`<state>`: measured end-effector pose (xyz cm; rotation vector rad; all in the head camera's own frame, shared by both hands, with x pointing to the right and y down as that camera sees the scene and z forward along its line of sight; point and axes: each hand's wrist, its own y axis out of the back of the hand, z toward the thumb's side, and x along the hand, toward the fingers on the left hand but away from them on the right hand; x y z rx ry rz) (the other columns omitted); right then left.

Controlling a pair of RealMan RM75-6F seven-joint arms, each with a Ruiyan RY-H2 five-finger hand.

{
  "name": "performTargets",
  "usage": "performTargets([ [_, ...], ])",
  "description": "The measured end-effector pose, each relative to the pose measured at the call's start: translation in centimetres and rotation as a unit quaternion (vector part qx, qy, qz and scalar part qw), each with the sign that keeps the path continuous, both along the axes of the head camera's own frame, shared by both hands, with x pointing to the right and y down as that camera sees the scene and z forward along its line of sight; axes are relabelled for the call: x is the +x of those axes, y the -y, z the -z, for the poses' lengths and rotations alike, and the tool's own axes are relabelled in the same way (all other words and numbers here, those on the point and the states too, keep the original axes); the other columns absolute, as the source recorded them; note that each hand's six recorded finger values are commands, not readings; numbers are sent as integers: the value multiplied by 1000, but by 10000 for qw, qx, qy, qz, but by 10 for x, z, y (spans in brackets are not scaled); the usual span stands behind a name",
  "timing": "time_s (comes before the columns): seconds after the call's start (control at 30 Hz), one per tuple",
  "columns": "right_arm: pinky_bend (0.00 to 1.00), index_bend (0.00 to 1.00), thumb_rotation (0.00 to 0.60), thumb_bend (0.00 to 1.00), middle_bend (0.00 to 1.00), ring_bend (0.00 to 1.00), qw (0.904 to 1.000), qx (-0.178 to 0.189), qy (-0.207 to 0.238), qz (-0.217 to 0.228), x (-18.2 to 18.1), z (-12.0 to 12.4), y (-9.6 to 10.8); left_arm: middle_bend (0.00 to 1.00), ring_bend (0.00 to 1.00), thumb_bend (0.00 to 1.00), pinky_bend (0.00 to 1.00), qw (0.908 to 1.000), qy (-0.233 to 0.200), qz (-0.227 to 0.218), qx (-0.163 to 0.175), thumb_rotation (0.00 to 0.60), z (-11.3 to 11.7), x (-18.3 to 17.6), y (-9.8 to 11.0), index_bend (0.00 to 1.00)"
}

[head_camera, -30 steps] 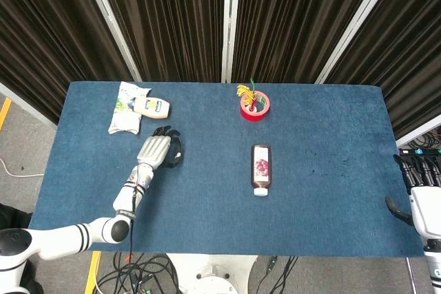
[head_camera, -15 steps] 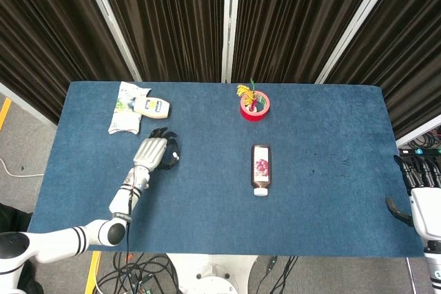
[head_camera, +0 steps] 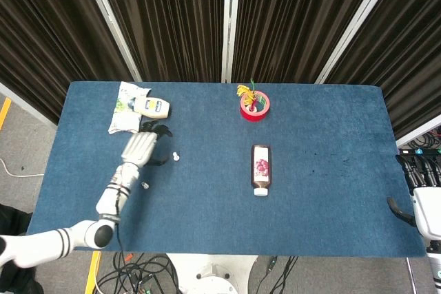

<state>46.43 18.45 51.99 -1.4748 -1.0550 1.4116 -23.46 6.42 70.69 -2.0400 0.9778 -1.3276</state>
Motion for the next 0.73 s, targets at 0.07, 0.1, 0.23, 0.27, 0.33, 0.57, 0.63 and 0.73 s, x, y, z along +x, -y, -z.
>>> performTargets([
  [0.07, 41, 42, 600, 176, 174, 5, 10000, -10, 12, -6, 1, 0, 0, 184, 21, 218, 0, 9997, 41, 190, 152, 600, 16, -23, 4, 309],
  [0.1, 41, 43, 600, 176, 174, 5, 10000, -7, 28, -2, 1, 0, -1, 184, 21, 211, 0, 9993, 76, 291, 231, 600, 23, -35, 5, 313],
  [0.23, 41, 42, 600, 177, 174, 5, 9999, -18, 114, 15, 0, -1, -3, 184, 21, 221, 0, 9938, 402, 722, 748, 600, 58, -94, 4, 318],
  [0.27, 41, 42, 600, 177, 172, 4, 9999, -31, 138, 18, 0, -2, -3, 185, 21, 223, 0, 9919, 500, 791, 863, 600, 66, -107, 1, 318],
  [0.33, 41, 42, 600, 177, 167, 1, 9997, -79, 211, 34, -2, -3, -4, 184, 21, 223, 0, 9871, 743, 911, 1088, 600, 82, -135, -9, 318],
  [0.57, 39, 42, 600, 185, 159, 0, 9984, -210, 498, 156, -9, -10, -6, 184, 21, 215, 0, 9759, 1311, 1098, 1353, 600, 114, -190, -71, 316],
  [0.63, 39, 42, 600, 189, 159, 0, 9981, -213, 544, 190, -11, -11, -6, 184, 21, 214, 0, 9750, 1383, 1115, 1335, 600, 120, -197, -91, 316],
  [0.73, 37, 42, 600, 195, 158, 0, 9974, -242, 637, 247, -15, -12, -6, 184, 21, 206, 0, 9753, 1408, 1119, 1279, 600, 127, -201, -117, 316],
])
